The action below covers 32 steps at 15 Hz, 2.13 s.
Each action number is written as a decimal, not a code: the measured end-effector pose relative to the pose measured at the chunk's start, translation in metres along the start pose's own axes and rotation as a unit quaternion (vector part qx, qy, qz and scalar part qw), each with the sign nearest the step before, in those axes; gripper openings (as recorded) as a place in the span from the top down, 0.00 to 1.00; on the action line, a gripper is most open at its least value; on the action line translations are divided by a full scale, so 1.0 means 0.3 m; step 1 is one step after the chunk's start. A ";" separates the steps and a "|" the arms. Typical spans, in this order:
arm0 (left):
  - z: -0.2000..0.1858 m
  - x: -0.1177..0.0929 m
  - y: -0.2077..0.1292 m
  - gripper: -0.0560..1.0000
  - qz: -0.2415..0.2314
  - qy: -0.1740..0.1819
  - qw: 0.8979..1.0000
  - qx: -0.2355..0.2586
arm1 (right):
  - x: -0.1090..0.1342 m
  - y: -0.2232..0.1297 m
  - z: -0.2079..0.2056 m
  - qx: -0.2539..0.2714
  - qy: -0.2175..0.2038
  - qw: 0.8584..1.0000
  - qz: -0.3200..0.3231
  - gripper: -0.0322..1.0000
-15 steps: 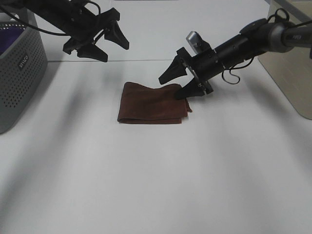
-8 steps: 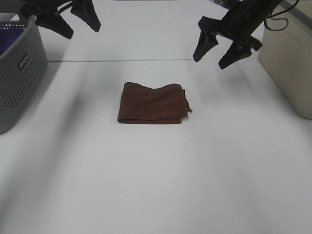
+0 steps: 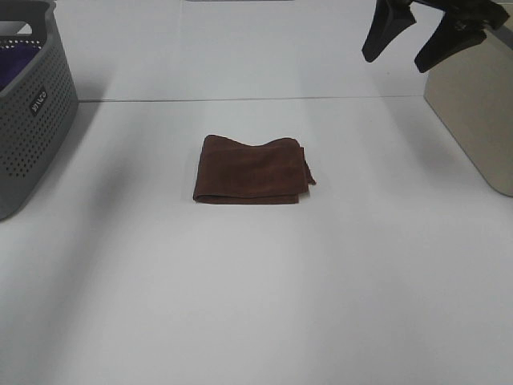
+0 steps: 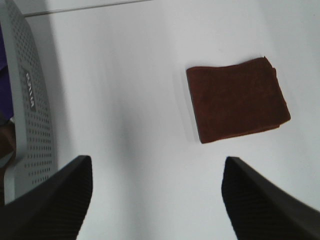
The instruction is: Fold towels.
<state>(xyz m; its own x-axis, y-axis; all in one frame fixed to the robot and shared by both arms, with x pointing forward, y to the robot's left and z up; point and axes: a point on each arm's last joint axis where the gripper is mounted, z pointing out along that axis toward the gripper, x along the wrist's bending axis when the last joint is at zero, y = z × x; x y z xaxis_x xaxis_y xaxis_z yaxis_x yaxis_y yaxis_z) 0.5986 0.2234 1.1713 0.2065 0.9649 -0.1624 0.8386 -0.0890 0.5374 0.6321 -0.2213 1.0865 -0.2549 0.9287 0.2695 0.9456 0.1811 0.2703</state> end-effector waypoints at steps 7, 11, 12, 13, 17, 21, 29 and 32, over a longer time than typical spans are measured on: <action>-0.279 -0.012 -0.543 0.29 -0.015 0.002 1.000 0.017 | 0.057 -0.459 -0.127 0.039 -0.017 0.999 0.008 0.25; -0.354 -0.006 -0.824 0.29 -0.006 -0.001 0.999 -0.035 | 0.053 -0.692 -0.112 0.027 -0.040 0.999 0.014 0.25; -0.361 -0.003 -0.895 0.29 0.002 -0.001 0.999 -0.054 | 0.049 -0.755 -0.102 0.023 -0.049 0.998 0.016 0.25; -0.361 0.002 -0.964 0.29 0.009 -0.001 0.998 -0.069 | 0.044 -0.817 -0.094 0.017 -0.058 0.998 0.013 0.25; -0.336 0.018 -1.161 0.29 0.033 -0.001 0.991 -0.127 | 0.038 -1.044 -0.085 -0.048 -0.090 0.995 -0.011 0.25; -0.292 0.027 -1.173 0.29 0.047 0.001 0.987 -0.153 | 0.054 -1.132 -0.146 -0.139 -0.109 0.984 -0.036 0.25; -0.281 0.013 -1.172 0.29 0.080 -0.020 0.984 -0.159 | 0.060 -1.187 -0.170 -0.185 -0.119 0.974 -0.047 0.25; -0.281 0.013 -1.172 0.29 0.083 -0.020 0.984 -0.159 | 0.060 -1.187 -0.170 -0.185 -0.119 0.974 -0.047 0.25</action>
<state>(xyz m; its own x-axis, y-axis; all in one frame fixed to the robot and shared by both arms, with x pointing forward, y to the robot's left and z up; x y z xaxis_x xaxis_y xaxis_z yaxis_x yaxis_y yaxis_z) 0.2621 0.2794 1.0515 0.3516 0.9328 -0.0792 0.5925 -0.1562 0.7903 0.2806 -0.2855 1.0422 -0.2414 0.9703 0.0164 0.7714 0.1816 0.6099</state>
